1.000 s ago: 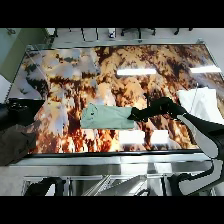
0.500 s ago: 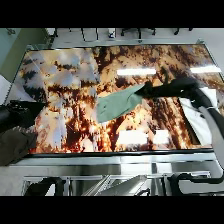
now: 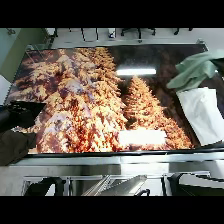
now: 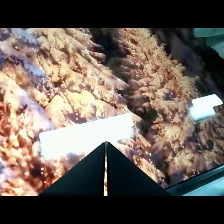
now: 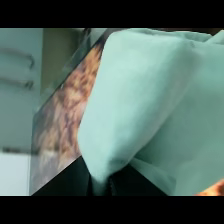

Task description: Fold the shirts.

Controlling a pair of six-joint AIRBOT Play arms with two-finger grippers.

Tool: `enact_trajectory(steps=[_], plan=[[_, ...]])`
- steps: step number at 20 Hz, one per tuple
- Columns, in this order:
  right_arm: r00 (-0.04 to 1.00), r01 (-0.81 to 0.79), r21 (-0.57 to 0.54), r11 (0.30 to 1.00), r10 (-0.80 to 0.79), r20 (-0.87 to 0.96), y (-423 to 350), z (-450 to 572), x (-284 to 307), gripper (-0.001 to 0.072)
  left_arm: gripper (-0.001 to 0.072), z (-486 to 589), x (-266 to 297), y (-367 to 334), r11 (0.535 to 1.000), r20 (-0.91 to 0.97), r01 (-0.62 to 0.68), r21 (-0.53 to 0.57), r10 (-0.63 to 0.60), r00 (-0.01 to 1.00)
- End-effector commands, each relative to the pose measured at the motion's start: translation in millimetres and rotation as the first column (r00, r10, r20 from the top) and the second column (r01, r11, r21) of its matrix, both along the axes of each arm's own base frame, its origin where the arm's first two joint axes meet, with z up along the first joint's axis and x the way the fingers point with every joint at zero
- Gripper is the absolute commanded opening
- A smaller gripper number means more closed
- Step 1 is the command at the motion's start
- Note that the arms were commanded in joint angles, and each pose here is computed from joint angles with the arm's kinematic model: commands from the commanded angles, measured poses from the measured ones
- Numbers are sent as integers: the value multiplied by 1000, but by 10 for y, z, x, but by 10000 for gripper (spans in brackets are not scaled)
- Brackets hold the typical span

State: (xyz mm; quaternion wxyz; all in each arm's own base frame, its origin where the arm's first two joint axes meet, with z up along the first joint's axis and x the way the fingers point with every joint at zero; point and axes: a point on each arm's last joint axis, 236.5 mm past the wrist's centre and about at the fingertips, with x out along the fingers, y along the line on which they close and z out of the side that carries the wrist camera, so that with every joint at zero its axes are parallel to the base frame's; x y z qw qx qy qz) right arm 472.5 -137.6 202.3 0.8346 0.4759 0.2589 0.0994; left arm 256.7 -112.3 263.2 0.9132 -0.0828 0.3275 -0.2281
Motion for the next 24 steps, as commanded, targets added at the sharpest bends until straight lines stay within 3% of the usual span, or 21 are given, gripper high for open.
enact_trajectory(steps=[1, 6, 8, 11, 15, 18, 19, 20, 22, 23, 24], plan=[[995, 85, 35, 996, -83, -48, -662, -128, -374, 18, 17, 3, 3, 2, 1000, 2, -1, 0, 1, 1000], [961, 247, 153, 957, -222, -163, -984, 21, -885, 18, 16, 44, 43, 7, 1000, 17, -17, -16, 17, 1000], [915, 338, 92, 937, -304, -265, -1072, -12, -1221, 18, 17, 33, 33, 6, 1000, 12, -14, -14, 14, 1000], [745, 418, -44, 907, -370, -555, -946, -610, -1983, 17, 16, 14, 16, 3, 1000, 2, -10, -11, 10, 1000], [608, 535, -89, 840, -456, -650, -702, -1271, -2415, 18, 17, 8, 10, 2, 1000, -1, -8, -9, 8, 1000], [581, 571, -86, 816, -476, -660, -619, -1530, -2483, 41, 17, 10, 8, 2, 1000, 0, -8, -9, 8, 1000], [578, 556, -74, 828, -449, -681, -550, -1555, -2517, 426, 16, 9, 10, 3, 1000, 0, -9, -9, 9, 1000], [600, 484, -58, 873, -379, -704, -389, -1524, -2577, 707, 17, -9, 32, 3, 1000, -7, -9, -9, 9, 1000], [638, 458, -16, 889, -341, -690, -285, -1313, -2518, 707, 17, -76, 93, 1, 1000, -32, -9, -9, 8, 999], [783, 428, 90, 899, -319, -535, -172, -754, -2127, 567, 17, -192, 203, 0, 1000, -75, -9, -8, 9, 997], [893, 346, 134, 929, -282, -350, 5, -289, -1808, 52, 17, -287, 284, -8, 1000, -110, -8, -11, 7, 994]])
